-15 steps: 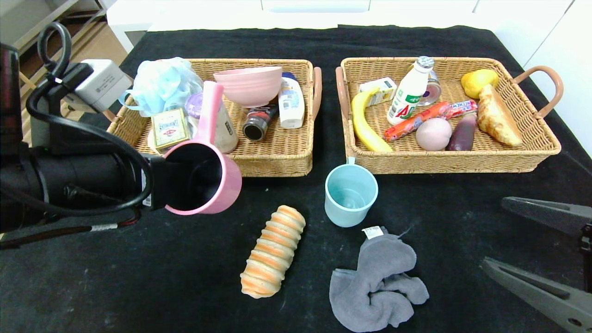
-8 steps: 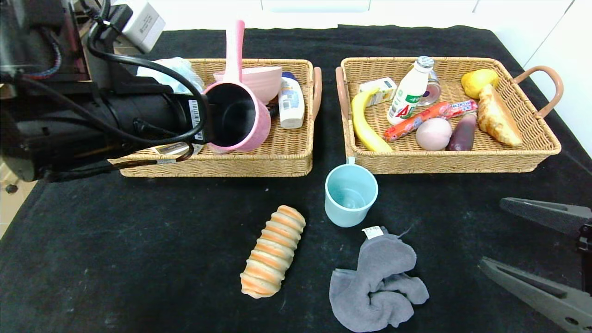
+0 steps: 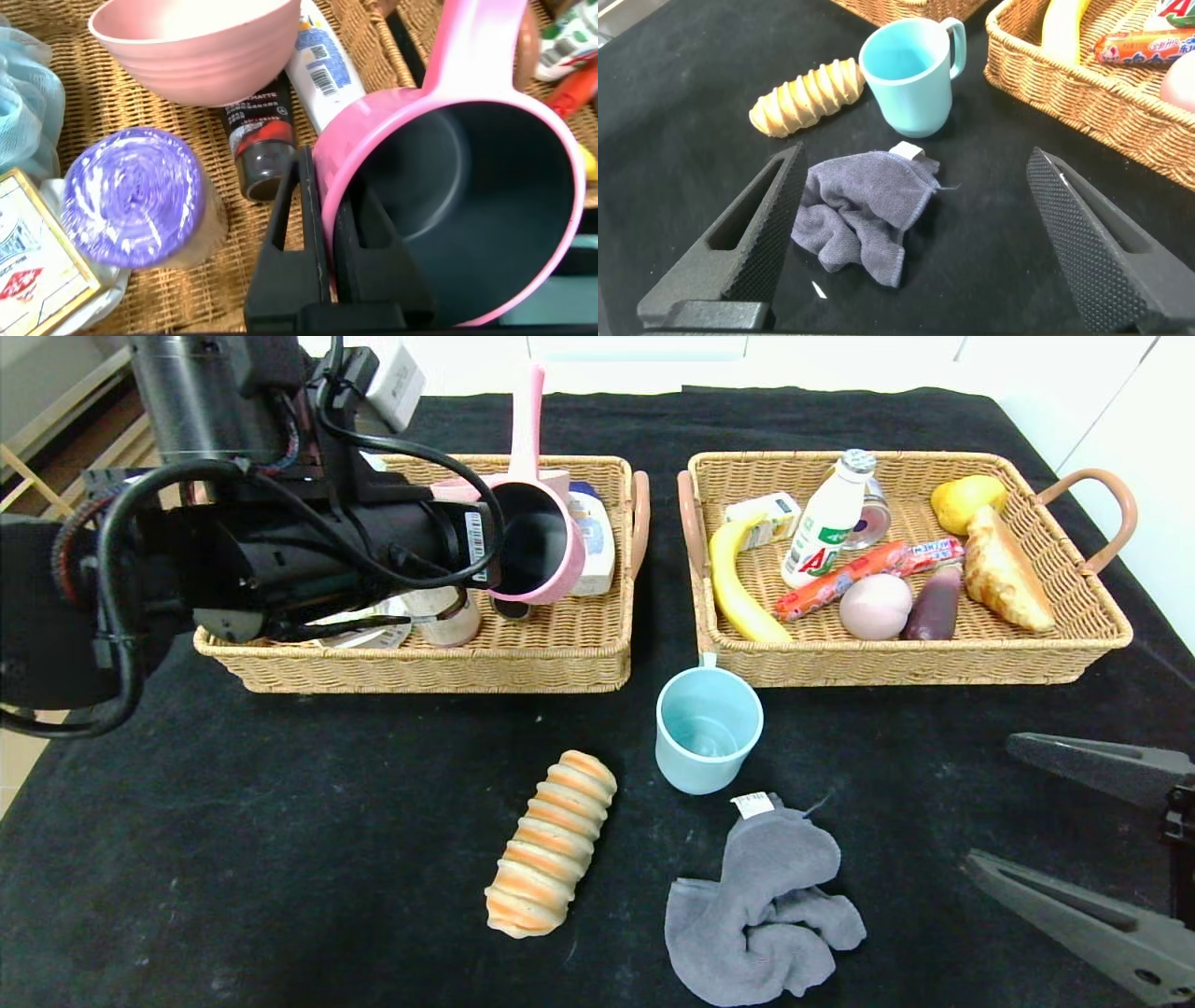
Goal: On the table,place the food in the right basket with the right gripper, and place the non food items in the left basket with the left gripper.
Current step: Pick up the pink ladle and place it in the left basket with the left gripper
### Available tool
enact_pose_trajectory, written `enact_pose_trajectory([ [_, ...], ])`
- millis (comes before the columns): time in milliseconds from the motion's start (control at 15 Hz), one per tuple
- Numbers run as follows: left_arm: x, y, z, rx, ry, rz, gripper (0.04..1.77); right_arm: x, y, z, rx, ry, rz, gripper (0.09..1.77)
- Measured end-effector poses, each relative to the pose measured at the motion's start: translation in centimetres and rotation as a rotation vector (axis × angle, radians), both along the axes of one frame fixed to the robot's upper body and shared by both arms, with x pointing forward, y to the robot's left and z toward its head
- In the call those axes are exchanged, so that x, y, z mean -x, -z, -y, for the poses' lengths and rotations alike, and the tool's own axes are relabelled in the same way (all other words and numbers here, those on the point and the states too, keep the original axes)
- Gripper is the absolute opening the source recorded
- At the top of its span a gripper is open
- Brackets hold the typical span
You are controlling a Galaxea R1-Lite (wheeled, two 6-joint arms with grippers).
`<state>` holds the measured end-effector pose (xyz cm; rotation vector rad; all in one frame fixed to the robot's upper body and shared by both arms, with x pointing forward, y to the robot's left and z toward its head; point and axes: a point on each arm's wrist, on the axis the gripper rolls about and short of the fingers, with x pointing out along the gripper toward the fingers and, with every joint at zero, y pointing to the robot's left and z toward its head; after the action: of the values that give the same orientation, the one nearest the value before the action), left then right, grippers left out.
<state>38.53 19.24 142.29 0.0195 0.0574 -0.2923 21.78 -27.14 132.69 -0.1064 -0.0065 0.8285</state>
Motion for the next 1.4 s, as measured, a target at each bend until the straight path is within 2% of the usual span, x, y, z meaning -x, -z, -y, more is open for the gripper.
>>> enact_pose_trajectory([
  [533, -3.0, -0.1, 1.5, 0.001, -0.007, 0.026, 0.18, -0.2, 0.1, 0.0, 0.001, 0.008, -0.004, 1.71],
  [933, -4.9, 0.7, 2.2, -0.008, -0.034, 0.019, 0.18, -0.2, 0.1, 0.0, 0.001, 0.009, -0.004, 1.71],
  [1000, -5.0, 0.8, 2.3, -0.008, -0.036, 0.018, 0.28, -0.2, 0.1, 0.0, 0.001, 0.009, -0.004, 1.71],
  [1200, -5.2, 1.0, 2.3, -0.01, -0.048, 0.015, 0.75, -0.2, 0.1, 0.0, 0.003, 0.009, -0.005, 1.71],
  [1400, -5.2, 1.1, 2.3, -0.01, -0.048, 0.01, 1.05, -0.2, 0.1, 0.0, 0.004, 0.009, -0.007, 1.71],
])
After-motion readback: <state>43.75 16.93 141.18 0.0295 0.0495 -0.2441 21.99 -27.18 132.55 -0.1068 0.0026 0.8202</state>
